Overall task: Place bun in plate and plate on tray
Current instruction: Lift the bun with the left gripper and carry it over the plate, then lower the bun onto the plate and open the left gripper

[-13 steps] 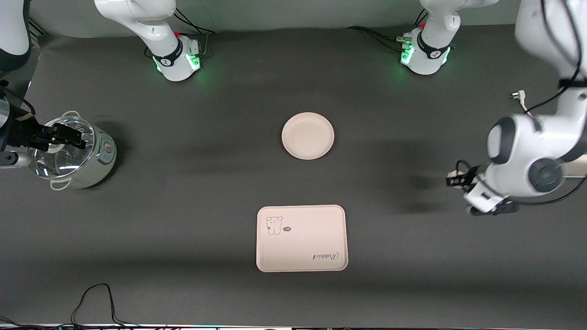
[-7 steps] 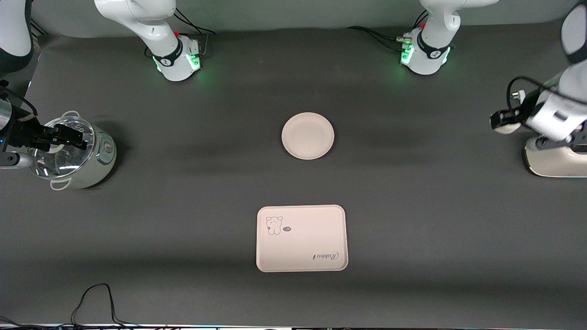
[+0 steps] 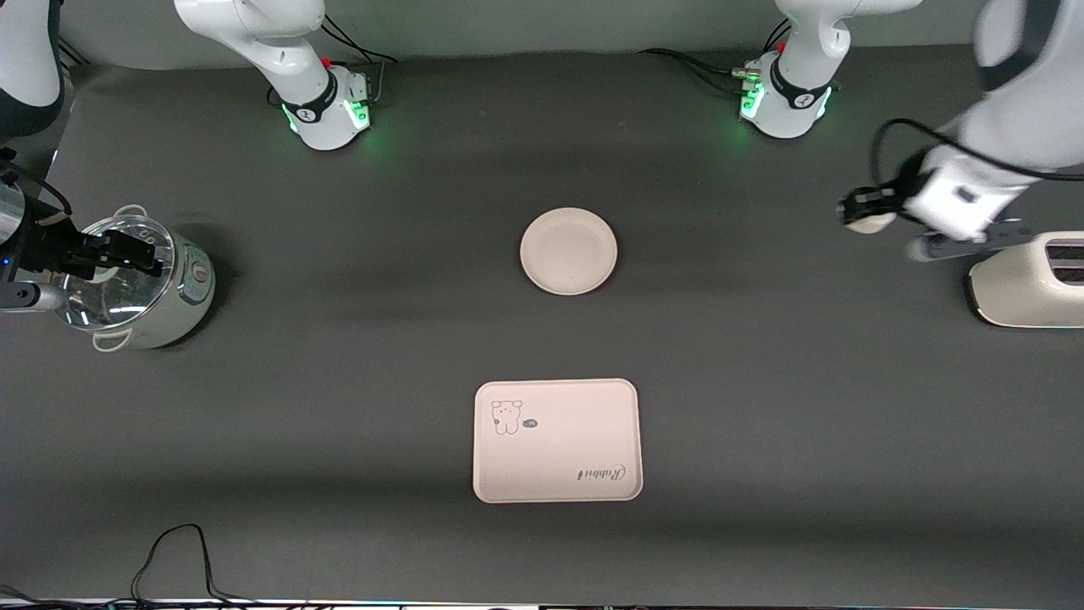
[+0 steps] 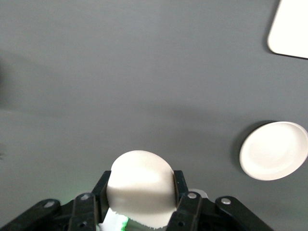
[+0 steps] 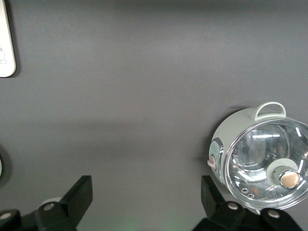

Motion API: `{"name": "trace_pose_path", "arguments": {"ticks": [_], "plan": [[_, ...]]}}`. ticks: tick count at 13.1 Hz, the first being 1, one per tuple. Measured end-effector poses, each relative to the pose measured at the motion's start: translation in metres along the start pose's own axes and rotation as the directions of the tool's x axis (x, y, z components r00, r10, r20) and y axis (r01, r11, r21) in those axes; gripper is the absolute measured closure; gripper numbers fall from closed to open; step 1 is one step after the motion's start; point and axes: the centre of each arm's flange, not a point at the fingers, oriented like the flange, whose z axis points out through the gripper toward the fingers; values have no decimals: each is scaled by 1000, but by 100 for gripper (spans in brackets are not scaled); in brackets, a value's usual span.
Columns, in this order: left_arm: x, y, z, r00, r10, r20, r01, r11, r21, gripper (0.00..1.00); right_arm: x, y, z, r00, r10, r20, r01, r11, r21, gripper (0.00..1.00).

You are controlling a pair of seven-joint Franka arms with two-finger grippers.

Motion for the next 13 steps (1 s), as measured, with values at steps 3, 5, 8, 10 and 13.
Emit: {"name": "trace_pose_path", "arguments": {"ticks": [3, 5, 8, 10, 13], "plan": [[-34, 111, 36, 998, -52, -35, 52, 999, 3, 44, 0, 1, 1, 1000, 1, 1, -1, 1000, 0, 0], [-58, 175, 70, 995, -97, -34, 97, 995, -12, 44, 0, 1, 1, 1000, 2, 2, -2, 1000, 0, 0], [-83, 247, 133, 989, -142, -47, 141, 990, -27, 44, 0, 2, 2, 1000, 5, 5, -5, 1000, 0, 0], [-97, 281, 189, 987, -149, -58, 150, 989, 5, 44, 0, 3, 3, 1000, 6, 6, -6, 1000, 1, 0], [-107, 311, 260, 986, -164, -40, 165, 986, 12, 44, 0, 4, 4, 1000, 8, 9, -8, 1000, 1, 0]]}}
